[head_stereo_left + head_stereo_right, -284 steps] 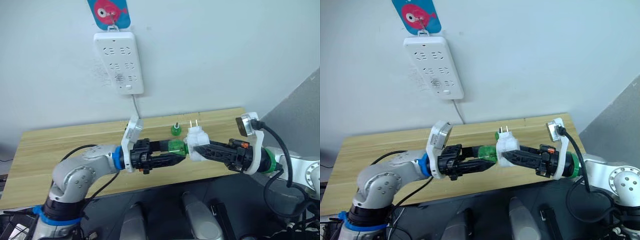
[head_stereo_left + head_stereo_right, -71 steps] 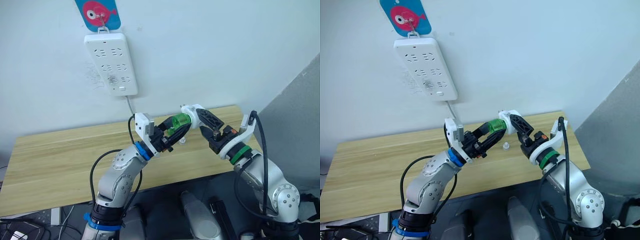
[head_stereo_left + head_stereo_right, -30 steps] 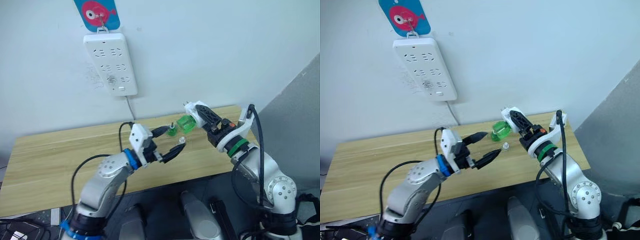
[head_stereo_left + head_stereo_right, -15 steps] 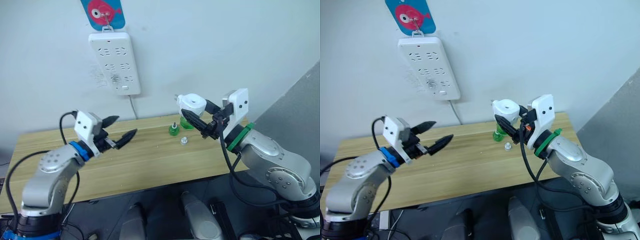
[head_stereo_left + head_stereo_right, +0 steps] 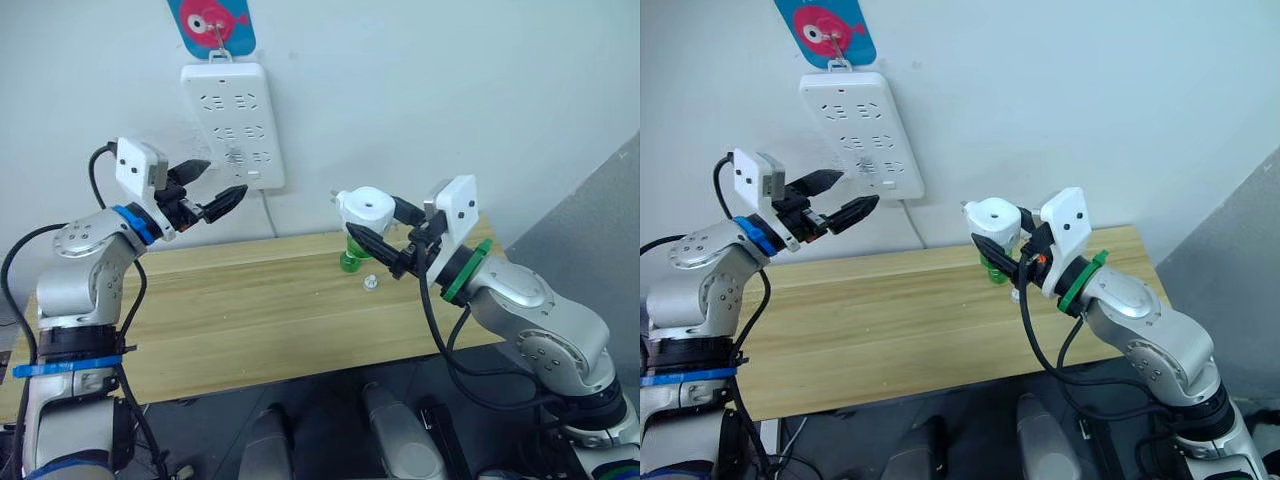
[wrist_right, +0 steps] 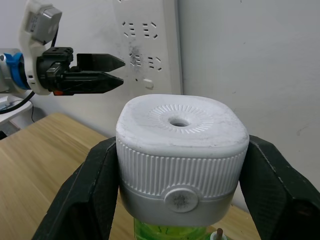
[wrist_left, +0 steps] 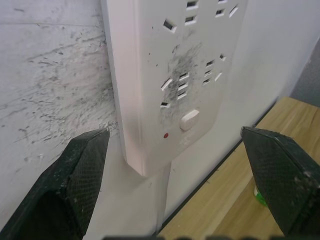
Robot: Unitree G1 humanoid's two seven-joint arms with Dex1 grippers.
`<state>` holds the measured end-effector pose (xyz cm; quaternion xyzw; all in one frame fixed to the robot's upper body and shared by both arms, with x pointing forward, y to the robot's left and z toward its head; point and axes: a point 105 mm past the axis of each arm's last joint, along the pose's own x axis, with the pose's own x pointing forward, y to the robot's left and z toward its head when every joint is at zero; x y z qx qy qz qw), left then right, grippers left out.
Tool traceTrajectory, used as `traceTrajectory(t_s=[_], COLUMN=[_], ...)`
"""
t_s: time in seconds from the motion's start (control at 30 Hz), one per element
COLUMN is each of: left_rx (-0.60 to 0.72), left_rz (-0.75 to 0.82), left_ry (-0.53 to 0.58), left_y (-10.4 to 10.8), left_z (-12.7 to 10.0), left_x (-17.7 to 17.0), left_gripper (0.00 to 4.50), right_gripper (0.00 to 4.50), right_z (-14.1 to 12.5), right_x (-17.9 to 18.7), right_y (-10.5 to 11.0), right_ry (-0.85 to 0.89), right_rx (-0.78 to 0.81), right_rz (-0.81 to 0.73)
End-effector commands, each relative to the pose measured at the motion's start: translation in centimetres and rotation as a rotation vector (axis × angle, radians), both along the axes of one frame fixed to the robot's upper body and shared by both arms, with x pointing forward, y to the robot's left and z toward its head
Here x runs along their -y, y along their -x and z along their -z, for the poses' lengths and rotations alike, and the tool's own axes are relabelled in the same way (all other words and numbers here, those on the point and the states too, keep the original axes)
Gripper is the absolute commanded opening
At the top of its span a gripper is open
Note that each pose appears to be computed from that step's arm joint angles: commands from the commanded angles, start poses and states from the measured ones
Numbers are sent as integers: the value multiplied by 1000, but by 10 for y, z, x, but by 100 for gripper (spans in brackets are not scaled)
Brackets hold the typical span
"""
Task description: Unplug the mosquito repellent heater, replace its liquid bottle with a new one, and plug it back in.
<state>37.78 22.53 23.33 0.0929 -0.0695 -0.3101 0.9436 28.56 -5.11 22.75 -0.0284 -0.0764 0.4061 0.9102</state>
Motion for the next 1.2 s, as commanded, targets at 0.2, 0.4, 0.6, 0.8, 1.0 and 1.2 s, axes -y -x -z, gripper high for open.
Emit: traceTrajectory(t_s=[0.2,0.4,0.6,0.8,1.0,1.2], left_rx=[51,68,75,73,35,-18], left_rz=[113,189,188,175,145,140], left_ry=[-44,-11,-11,-5,-11,-14], left_y=[-11,-11,-14,-15,-6,9], left_z=[-12,-17,-18,-14,-11,-11], left_x=[19,32,34,34,24,18], left_gripper=[450,431,267,142,140,132], right_gripper=[301,301,301,301,301,301], right_z=[-19,-22,-30,-37,-44,-48], right_x=[-3,-6,-10,-17,-32,-51], right_y=[10,13,9,-1,-18,-33], right_ry=[-26,-31,-39,-23,27,31], right_rx=[70,71,81,89,100,110], right_rz=[-27,-51,-68,-73,-52,-41])
